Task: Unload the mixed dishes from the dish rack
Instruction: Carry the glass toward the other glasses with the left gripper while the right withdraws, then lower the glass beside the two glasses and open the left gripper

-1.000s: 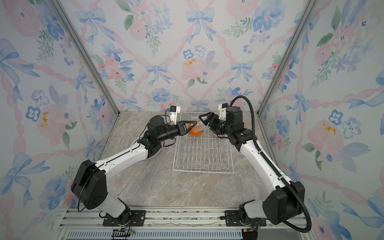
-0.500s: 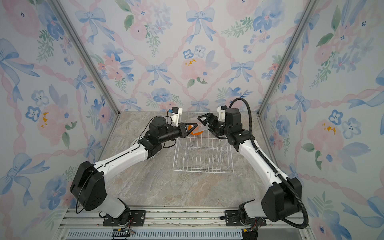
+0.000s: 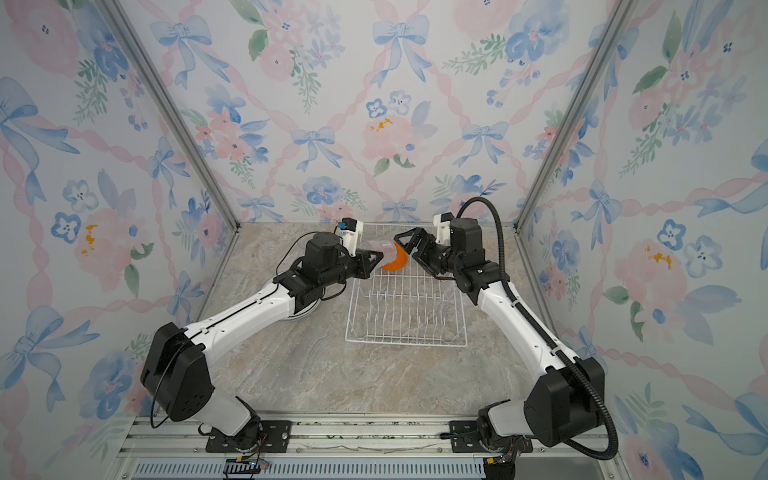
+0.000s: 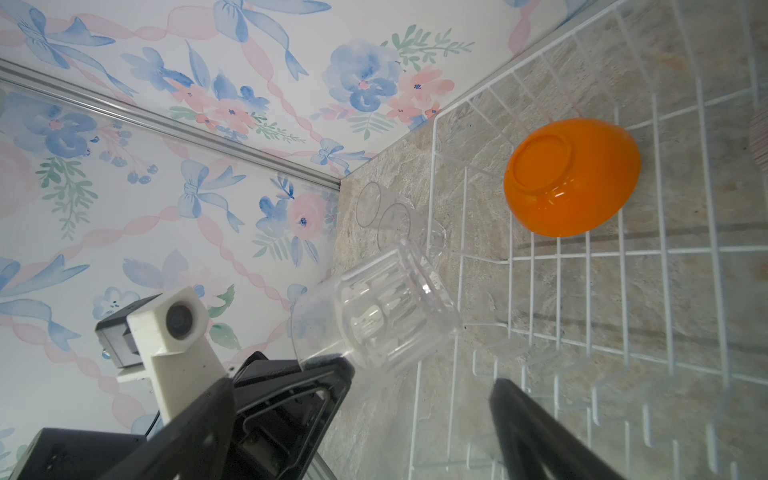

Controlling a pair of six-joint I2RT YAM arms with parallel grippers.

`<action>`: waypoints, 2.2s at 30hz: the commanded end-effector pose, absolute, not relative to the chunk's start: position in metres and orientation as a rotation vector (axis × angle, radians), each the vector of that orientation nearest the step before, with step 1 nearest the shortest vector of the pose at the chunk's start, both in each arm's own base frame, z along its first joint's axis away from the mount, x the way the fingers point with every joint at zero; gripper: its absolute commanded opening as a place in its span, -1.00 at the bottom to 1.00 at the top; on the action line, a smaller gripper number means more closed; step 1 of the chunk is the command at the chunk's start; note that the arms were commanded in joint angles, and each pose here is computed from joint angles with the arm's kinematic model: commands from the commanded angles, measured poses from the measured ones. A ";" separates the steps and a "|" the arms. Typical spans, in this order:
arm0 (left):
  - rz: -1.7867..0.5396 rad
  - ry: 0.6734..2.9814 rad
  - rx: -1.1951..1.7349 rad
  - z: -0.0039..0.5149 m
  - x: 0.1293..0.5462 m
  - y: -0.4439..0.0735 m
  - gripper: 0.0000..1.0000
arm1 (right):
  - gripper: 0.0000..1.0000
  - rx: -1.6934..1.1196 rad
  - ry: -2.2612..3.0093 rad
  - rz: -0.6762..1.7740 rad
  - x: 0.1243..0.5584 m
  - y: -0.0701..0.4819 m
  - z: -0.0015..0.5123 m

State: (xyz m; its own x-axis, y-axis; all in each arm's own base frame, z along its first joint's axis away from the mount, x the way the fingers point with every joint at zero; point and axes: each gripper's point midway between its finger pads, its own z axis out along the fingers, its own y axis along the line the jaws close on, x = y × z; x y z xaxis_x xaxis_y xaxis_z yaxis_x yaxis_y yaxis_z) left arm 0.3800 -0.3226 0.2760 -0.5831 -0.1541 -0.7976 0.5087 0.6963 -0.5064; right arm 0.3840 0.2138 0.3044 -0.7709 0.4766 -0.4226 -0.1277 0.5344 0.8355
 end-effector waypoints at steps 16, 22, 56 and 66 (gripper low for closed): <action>-0.182 2.080 -0.112 0.275 0.436 -0.090 -1.00 | 0.95 0.216 2.206 0.875 0.382 0.176 0.289; 0.025 2.174 -0.213 0.250 0.446 -0.027 -1.00 | 0.94 0.132 2.282 0.645 0.378 0.155 0.280; 0.088 2.524 -0.195 0.146 0.515 0.011 -1.00 | 0.94 0.200 2.414 0.534 0.354 0.143 0.216; 0.055 2.540 -0.193 0.140 0.519 0.008 -1.00 | 0.94 0.172 2.435 0.528 0.354 0.147 0.213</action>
State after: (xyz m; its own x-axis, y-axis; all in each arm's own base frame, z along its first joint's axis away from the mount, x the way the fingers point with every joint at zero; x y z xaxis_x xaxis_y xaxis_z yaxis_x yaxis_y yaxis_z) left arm 0.5142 0.0061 0.1380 -0.8183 -0.1358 -0.5586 -0.1639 0.9865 0.0003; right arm 0.3558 0.1457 0.2177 -0.7826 0.2612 -0.5651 -0.0080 0.9034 0.4286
